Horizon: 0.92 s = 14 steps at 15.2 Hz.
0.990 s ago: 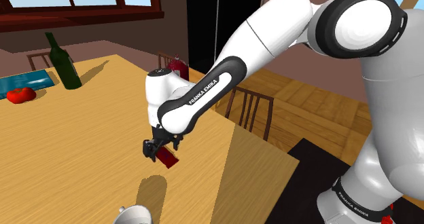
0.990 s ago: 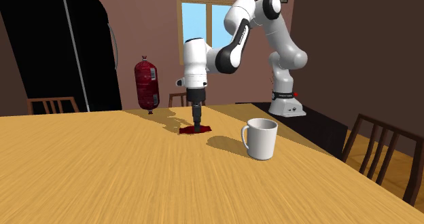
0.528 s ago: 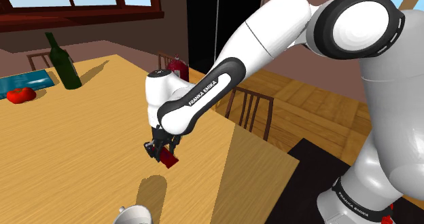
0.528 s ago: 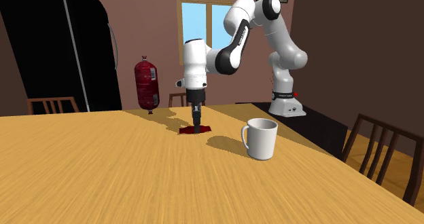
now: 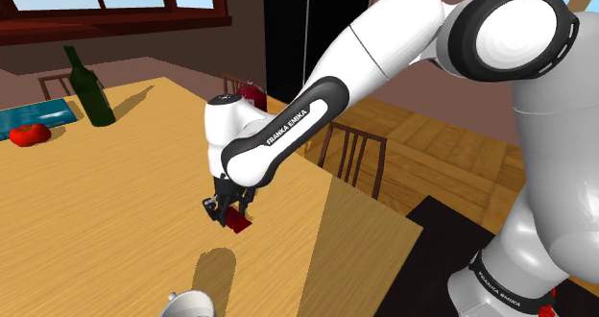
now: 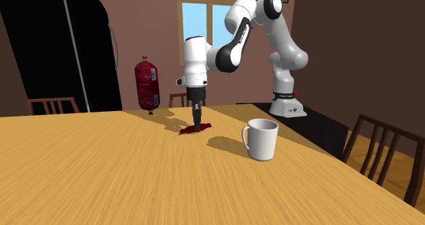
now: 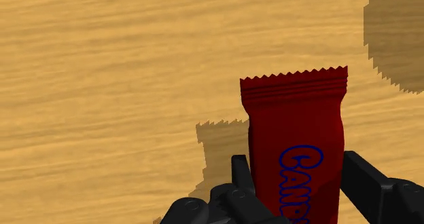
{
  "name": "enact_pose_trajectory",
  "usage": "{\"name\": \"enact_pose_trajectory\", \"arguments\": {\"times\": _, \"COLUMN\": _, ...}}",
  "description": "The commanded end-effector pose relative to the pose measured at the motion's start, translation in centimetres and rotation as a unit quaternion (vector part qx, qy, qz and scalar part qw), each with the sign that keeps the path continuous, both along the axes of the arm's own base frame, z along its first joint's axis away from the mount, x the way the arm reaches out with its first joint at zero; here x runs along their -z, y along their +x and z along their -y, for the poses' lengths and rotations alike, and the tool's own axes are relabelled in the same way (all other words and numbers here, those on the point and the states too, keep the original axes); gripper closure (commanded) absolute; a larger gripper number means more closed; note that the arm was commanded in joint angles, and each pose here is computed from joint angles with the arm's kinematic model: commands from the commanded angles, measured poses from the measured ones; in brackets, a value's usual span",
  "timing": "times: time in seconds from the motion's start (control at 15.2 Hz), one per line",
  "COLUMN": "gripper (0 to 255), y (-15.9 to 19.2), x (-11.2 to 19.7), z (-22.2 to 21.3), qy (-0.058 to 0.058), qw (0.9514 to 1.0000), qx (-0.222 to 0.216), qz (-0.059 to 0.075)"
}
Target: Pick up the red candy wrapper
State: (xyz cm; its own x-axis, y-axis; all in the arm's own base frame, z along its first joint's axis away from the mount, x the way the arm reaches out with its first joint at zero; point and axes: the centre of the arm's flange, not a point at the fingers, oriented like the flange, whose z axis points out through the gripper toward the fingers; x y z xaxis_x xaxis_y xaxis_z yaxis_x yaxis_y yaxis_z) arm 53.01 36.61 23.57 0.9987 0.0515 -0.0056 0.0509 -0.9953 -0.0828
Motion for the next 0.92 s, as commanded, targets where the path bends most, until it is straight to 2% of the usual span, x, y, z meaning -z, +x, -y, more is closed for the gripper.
{"name": "enact_pose_trajectory", "arguments": {"times": 0.0, "gripper": 255, "y": -0.1, "x": -1.1, "z": 0.0, "qy": 0.0, "qw": 1.0, "qx": 0.0, "qz": 0.0}}
{"name": "enact_pose_trajectory", "arguments": {"times": 0.73, "gripper": 255, "y": -0.1, "x": -6.9, "z": 0.0, "qy": 0.0, "qw": 1.0, "qx": 0.0, "qz": 0.0}}
{"name": "enact_pose_trajectory", "arguments": {"times": 0.86, "gripper": 255, "y": -0.1, "x": -7.0, "z": 0.0, "qy": 0.0, "qw": 1.0, "qx": 0.0, "qz": 0.0}}
